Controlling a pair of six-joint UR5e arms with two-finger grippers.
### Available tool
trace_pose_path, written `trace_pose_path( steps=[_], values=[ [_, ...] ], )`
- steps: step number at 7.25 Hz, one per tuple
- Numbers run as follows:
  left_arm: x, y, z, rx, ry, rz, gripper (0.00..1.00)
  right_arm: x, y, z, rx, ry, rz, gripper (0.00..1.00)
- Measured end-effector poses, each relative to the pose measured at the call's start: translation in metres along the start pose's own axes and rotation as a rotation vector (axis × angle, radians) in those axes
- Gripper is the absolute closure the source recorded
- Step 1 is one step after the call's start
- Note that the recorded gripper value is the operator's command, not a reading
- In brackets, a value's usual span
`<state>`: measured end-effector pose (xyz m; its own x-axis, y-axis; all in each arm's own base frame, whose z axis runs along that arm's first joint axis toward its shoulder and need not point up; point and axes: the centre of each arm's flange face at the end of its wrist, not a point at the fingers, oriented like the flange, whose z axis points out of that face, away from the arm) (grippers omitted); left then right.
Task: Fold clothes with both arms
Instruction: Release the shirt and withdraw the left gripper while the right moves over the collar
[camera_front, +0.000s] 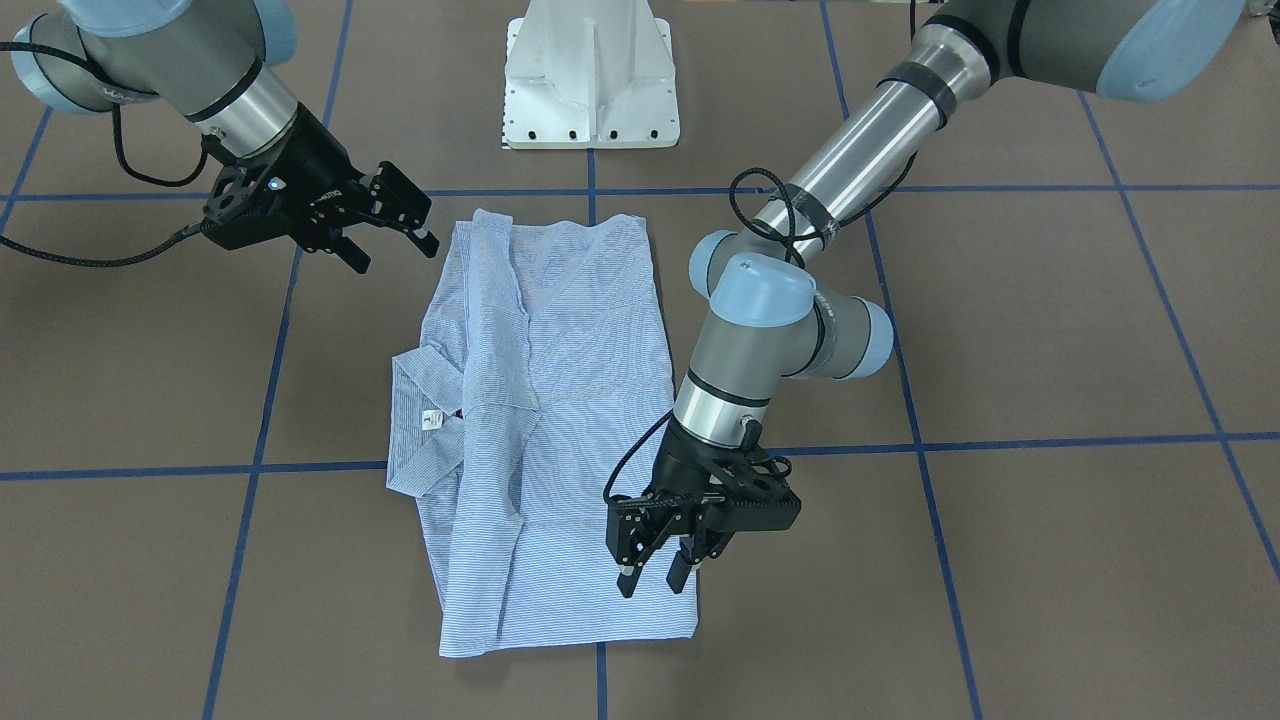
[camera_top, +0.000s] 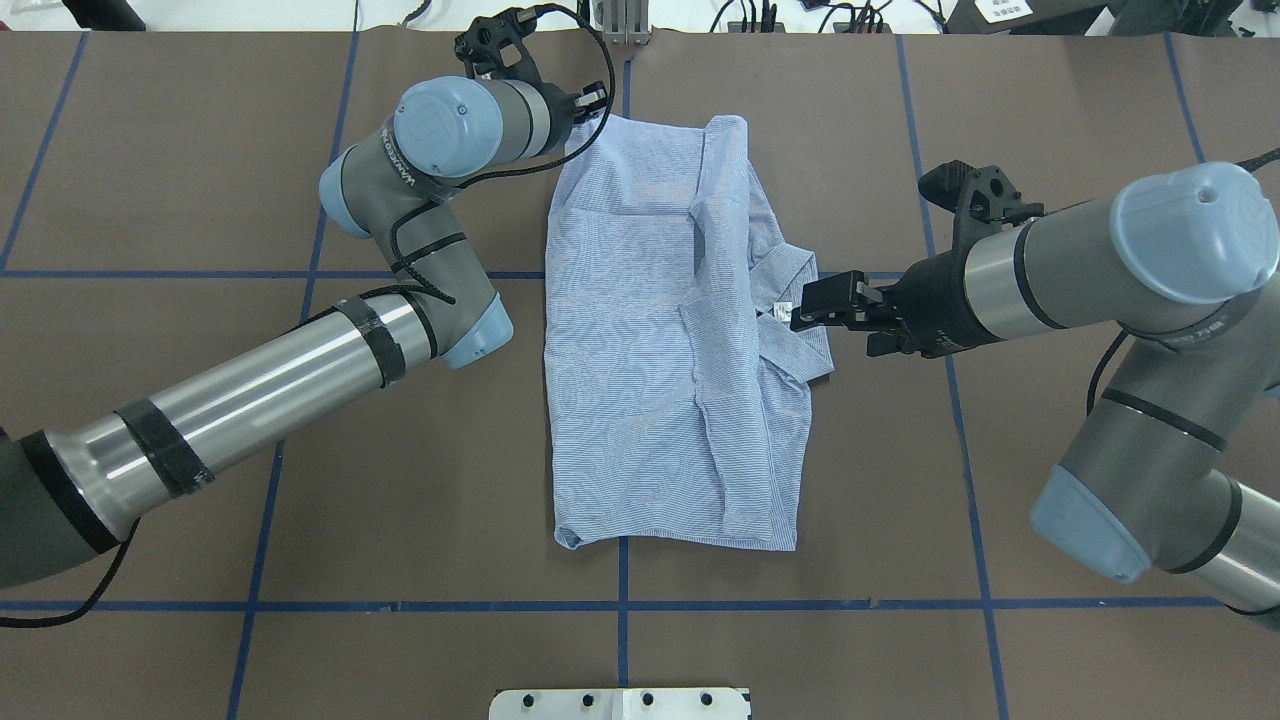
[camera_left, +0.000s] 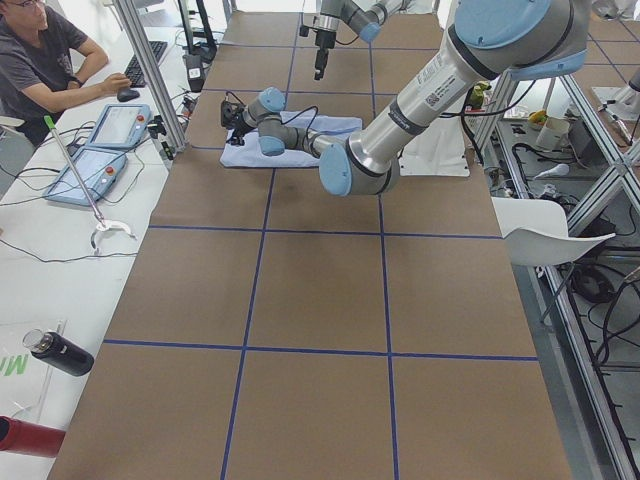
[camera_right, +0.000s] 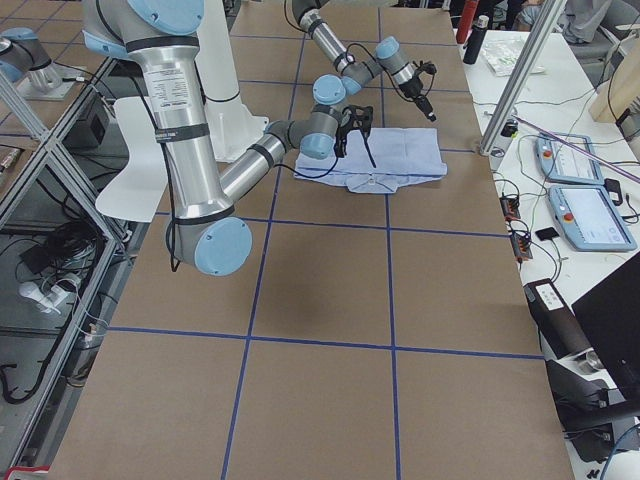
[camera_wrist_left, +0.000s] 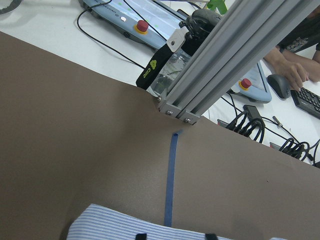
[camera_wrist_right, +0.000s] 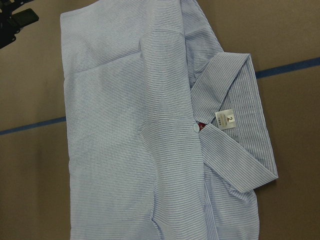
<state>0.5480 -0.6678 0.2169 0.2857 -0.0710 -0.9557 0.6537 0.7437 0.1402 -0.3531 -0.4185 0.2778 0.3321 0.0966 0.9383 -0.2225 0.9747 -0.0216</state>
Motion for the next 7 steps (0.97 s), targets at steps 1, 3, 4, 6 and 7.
trace_pose_path(
  steps=[1, 3, 4, 6, 7],
  values=[
    [-0.003, -0.007, -0.003, 0.003, 0.002, 0.008, 0.0, -0.006, -0.003, 0.008, 0.009, 0.003, -0.008, 0.0],
    [-0.039, -0.025, -0.024, -0.01, 0.005, 0.053, 0.0, -0.025, -0.015, 0.033, 0.016, 0.03, -0.032, 0.0],
    [-0.068, -0.032, -0.039, -0.028, 0.006, 0.082, 0.0, -0.041, -0.022, 0.045, 0.021, 0.079, -0.059, 0.0],
    [-0.123, -0.041, -0.074, -0.089, 0.013, 0.125, 0.0, -0.069, -0.028, 0.069, 0.031, 0.218, -0.155, 0.0],
    [-0.148, -0.043, -0.094, -0.12, 0.018, 0.133, 0.0, -0.082, -0.032, 0.092, 0.036, 0.279, -0.188, 0.0]
  ],
)
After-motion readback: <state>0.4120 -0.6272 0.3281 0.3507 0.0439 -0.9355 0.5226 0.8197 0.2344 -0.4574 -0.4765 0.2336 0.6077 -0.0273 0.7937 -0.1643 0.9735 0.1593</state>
